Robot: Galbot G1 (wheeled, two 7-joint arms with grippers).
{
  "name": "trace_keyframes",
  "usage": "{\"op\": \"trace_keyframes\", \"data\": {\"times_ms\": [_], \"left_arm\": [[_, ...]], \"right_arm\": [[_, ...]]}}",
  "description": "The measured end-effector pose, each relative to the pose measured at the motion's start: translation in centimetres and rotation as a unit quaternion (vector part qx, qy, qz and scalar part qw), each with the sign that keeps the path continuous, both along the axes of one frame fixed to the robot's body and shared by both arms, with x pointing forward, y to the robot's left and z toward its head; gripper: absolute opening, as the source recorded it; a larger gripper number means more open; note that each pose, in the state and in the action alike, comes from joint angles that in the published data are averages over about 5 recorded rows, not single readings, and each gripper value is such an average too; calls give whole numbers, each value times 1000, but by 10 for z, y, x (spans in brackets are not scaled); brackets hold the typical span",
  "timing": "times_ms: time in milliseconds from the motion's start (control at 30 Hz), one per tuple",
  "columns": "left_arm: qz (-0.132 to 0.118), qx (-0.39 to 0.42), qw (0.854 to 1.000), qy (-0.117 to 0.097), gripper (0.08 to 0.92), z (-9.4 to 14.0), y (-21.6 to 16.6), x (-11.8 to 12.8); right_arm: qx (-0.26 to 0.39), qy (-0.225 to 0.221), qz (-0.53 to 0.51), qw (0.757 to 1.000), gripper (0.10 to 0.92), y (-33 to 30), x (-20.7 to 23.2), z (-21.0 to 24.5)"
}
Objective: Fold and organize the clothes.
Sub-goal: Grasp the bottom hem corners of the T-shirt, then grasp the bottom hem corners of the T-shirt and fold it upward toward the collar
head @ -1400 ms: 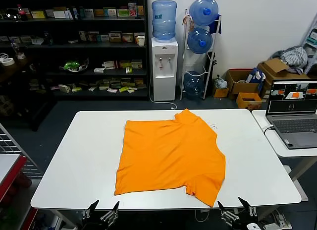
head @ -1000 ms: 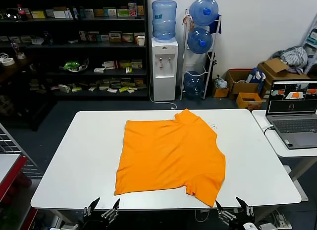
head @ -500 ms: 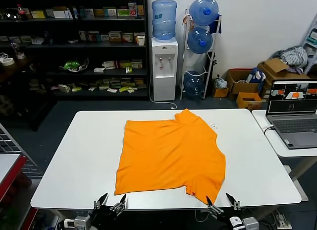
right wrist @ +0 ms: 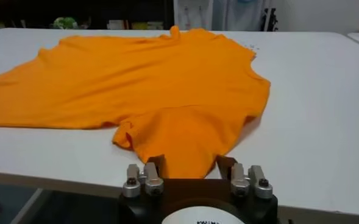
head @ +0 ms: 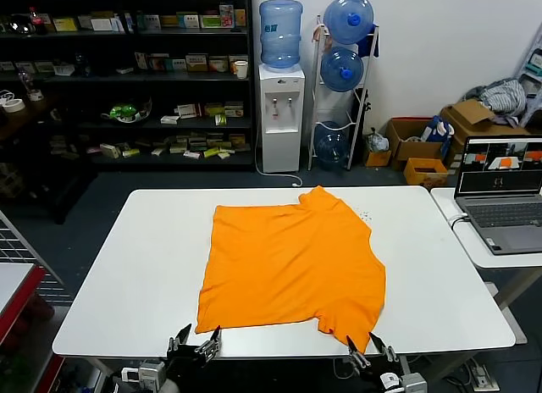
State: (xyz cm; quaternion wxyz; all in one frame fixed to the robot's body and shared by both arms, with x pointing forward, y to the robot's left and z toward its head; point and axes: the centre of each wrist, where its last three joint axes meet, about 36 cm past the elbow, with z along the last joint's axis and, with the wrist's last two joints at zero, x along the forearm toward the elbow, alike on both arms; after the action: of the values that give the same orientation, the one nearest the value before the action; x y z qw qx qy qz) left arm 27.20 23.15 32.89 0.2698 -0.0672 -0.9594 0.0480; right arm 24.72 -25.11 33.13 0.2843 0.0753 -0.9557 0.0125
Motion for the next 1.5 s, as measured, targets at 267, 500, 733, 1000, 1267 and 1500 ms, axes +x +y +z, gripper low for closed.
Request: {"op": "trace_keyframes", "data": {"times_ms": [267, 500, 733, 1000, 1267, 1500], "left_arm": [[1, 7, 1000, 0, 426, -4, -2, 1], [2, 9, 1000, -1, 227, -3, -2, 0], [3, 10, 1000, -4, 100, 4, 3, -4], [5, 10, 1000, -12, 100, 26, 18, -14], [-4, 3, 1000, -21, 100, 47, 18, -29], [-24, -6, 998, -60, 100, 51, 22, -18]], "right_arm": [[0, -3, -1, 1000, 197, 0, -3, 0], [4, -11, -4, 1000, 124, -3, -7, 7], [13, -20, -5, 1000, 124, -9, -18, 23], [23, -27, 1, 999, 124, -10, -43, 46], [40, -46, -9, 998, 124, -4, -52, 55], [58, -82, -31, 994, 124, -1, -21, 55]]}}
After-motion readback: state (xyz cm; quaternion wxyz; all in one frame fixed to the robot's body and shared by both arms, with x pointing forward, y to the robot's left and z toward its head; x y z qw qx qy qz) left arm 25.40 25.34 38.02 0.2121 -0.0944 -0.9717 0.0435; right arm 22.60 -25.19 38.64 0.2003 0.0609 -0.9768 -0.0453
